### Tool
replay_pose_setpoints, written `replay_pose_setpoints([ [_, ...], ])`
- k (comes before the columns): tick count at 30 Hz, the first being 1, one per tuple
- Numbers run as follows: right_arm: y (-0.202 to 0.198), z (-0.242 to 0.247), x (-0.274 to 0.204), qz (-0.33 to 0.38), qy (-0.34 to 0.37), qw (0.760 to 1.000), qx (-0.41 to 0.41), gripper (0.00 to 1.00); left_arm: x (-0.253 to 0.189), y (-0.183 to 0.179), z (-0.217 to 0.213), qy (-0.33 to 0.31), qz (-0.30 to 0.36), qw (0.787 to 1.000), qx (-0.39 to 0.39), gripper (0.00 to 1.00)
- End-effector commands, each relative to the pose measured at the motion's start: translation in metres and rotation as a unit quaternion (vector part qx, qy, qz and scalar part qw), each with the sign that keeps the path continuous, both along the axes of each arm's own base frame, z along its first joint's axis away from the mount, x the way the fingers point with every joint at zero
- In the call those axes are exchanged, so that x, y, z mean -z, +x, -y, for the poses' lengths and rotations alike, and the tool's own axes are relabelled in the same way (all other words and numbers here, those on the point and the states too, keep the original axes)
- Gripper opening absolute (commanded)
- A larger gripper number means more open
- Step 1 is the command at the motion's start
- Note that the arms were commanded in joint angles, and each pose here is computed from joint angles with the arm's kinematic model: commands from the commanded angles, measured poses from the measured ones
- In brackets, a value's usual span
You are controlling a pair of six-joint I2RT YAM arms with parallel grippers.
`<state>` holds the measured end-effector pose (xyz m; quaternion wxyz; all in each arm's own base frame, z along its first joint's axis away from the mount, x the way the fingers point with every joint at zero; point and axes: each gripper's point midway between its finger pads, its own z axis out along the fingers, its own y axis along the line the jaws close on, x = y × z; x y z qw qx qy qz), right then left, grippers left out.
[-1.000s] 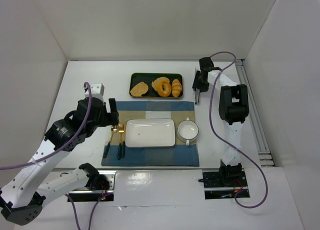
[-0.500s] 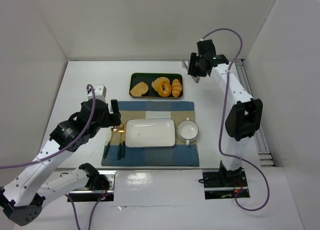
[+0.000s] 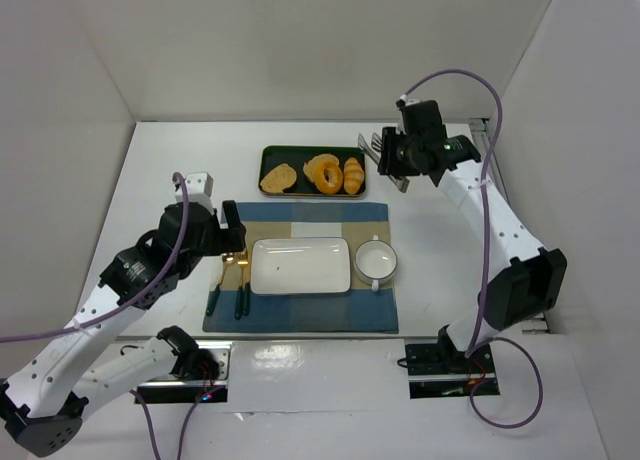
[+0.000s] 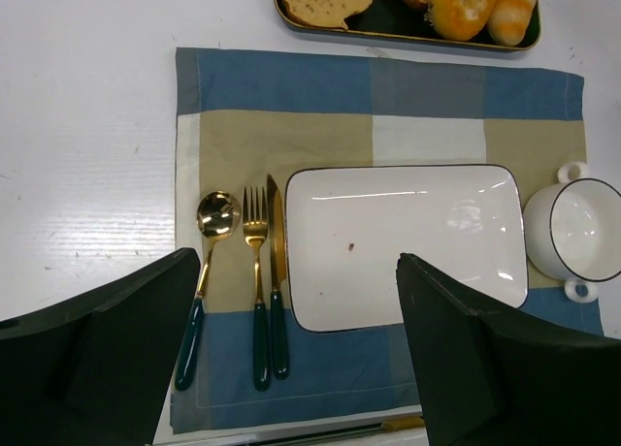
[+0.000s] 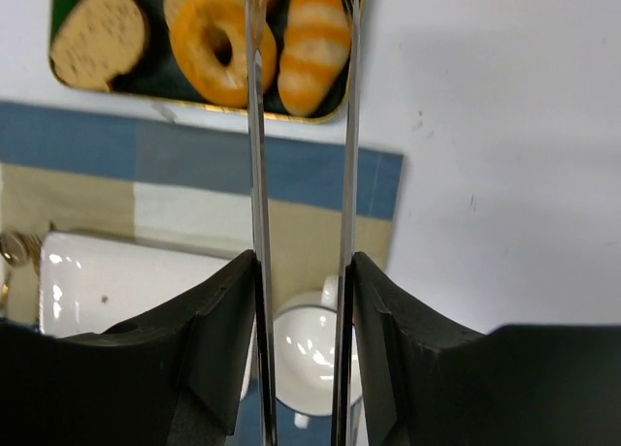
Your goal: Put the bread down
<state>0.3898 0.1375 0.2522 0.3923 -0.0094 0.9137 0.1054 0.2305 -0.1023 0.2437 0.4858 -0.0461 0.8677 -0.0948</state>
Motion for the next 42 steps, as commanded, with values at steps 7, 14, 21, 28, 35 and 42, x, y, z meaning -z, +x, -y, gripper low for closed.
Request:
replay_pose_setpoints([
  [7,-0.021,-0.007,0.006,0.024,0.009,0.998,-0.053,0.51,-0.009,-0.002,0.009,-0.035,0.02,0.999,0.017,0.96],
  [14,-0.015,-0.013,0.027,0.02,0.022,0.996,-0.09,0.51,-0.003,-0.004,0.009,-0.034,0.015,0.999,0.021,0.96],
  [21,-0.001,-0.013,0.059,0.013,0.033,0.993,-0.116,0.51,-0.003,-0.005,0.01,-0.045,0.017,0.999,0.017,0.96],
  [28,0.012,-0.009,0.086,0.003,0.042,0.991,-0.128,0.51,-0.007,-0.005,0.01,-0.05,0.025,0.998,0.017,0.96],
  [35,0.029,-0.011,0.099,0.001,0.049,0.99,-0.13,0.51,-0.003,-0.005,0.01,-0.047,0.021,0.999,0.017,0.96],
  [42,0.041,-0.017,0.1,0.0,0.055,0.989,-0.137,0.51,0.001,-0.005,0.008,-0.039,0.02,0.999,0.015,0.96],
])
